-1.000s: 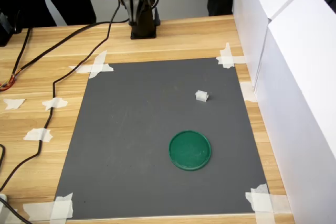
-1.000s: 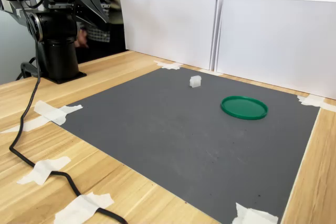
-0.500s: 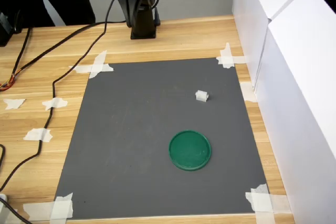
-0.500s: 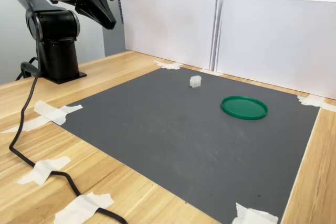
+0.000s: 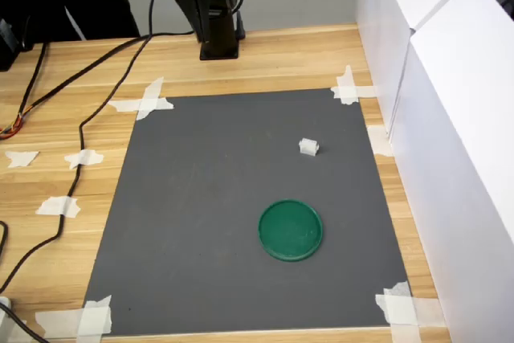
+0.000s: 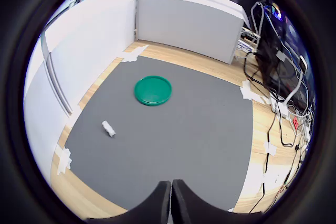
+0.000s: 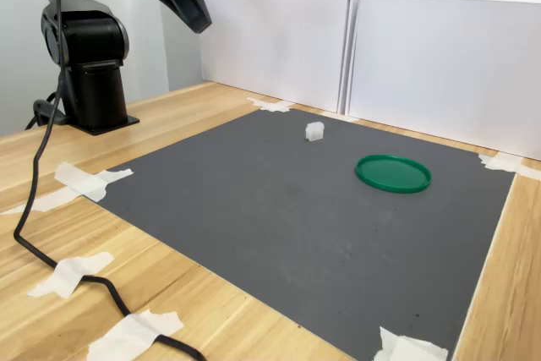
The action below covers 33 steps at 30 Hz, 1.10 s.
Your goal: Grasp a white terminal and put it on the green lid.
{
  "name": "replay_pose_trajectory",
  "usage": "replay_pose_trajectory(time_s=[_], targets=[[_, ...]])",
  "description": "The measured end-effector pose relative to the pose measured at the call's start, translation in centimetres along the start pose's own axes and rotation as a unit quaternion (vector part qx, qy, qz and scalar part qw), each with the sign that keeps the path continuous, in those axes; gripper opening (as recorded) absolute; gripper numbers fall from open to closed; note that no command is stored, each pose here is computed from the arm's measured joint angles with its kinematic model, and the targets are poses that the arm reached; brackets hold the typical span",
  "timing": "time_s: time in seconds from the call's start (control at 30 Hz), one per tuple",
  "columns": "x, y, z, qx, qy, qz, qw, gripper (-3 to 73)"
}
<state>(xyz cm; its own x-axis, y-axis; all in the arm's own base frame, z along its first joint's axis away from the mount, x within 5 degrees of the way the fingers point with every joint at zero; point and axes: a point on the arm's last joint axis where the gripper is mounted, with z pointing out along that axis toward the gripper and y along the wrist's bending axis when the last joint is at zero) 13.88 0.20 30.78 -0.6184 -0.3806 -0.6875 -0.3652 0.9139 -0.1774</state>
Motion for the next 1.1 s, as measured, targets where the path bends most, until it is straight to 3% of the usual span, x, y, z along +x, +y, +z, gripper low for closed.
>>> replay_pose_trajectory(time_s=[0.27,0.53,0.67,0.77,0.87,1.1], targets=[[-3.2,-0.7,0.0,-0.054,0.037,-0.032,0.997,-1.6],[-6.1,1.8,0.8,-0.124,0.061,-0.129,0.982,-1.3],[-7.0,3.2,1.8,-0.149,0.095,-0.188,0.966,3.6],[-7.6,3.9,2.9,-0.16,0.121,-0.222,0.954,12.2],[-8.3,4.4,3.7,-0.167,0.135,-0.241,0.946,25.4],[-10.7,5.0,4.7,-0.163,0.138,-0.277,0.937,62.9]])
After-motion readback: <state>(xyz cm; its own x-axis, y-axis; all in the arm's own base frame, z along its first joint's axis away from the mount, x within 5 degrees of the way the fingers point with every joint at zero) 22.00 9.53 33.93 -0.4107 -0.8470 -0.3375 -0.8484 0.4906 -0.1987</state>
